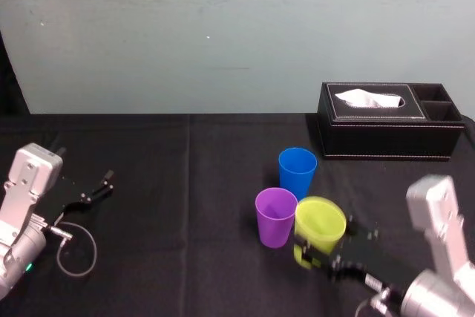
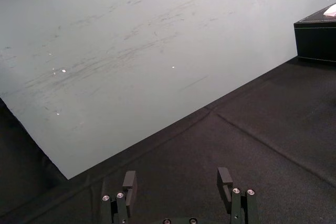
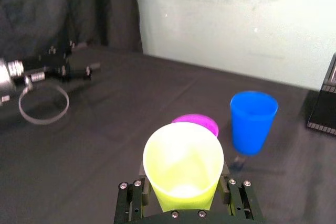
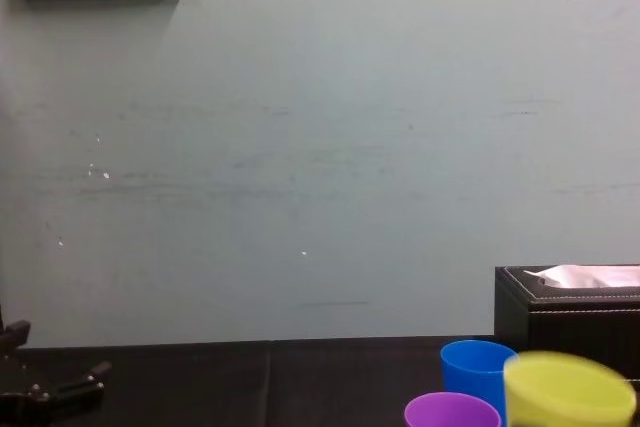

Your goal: Stack the three plastic cups sequentially using one hand.

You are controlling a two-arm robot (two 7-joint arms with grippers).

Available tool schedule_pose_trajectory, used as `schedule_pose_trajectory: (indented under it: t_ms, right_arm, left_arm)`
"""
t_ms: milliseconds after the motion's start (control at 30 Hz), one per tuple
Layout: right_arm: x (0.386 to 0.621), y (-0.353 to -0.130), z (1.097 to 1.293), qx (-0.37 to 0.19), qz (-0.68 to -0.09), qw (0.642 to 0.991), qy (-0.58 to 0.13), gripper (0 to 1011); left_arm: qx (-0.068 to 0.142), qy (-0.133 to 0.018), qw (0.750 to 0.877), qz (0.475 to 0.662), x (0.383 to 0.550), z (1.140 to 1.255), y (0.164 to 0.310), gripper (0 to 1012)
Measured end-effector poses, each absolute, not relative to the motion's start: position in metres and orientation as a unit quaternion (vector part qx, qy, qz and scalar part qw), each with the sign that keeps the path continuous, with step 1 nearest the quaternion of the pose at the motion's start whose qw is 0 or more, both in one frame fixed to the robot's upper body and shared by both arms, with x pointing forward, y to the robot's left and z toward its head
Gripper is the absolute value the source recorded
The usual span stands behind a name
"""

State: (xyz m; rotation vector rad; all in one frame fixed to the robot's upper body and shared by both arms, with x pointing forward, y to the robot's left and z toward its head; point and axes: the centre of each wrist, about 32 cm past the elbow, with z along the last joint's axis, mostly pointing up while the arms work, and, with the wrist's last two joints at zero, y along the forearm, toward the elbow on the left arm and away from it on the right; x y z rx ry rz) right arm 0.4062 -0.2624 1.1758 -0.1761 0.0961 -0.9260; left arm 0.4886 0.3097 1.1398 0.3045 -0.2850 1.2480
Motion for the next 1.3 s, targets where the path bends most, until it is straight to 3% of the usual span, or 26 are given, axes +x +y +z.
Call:
schedule_pose_trajectory:
  t_ms: [333,533,933,1300]
  right_arm:
    - [0.445,-0.269,1.229,-0.071,-0.444,0.892,0.034,735]
    - [0.477,-0.266,1.244,-0.076,-0.447,0.891,0.036,734]
    - [0.520,-0.260,1.243,-0.078,-0.454,0.886,0.050,734]
    - [0.540,-0.258,1.234,-0.081,-0.458,0.884,0.051,735]
  left_arm:
    - [0.141,-0.132,0.791,0.580,0.489,1.140,0.310,1000]
    - [0.141,-0.132,0.791,0.580,0.489,1.140,0.310,1000]
    - [0.141,-0.133,0.791,0.580,0.489,1.140,0.310,1000]
    - [0.141,-0.132,0.791,0.580,0.489,1.140,0.310,1000]
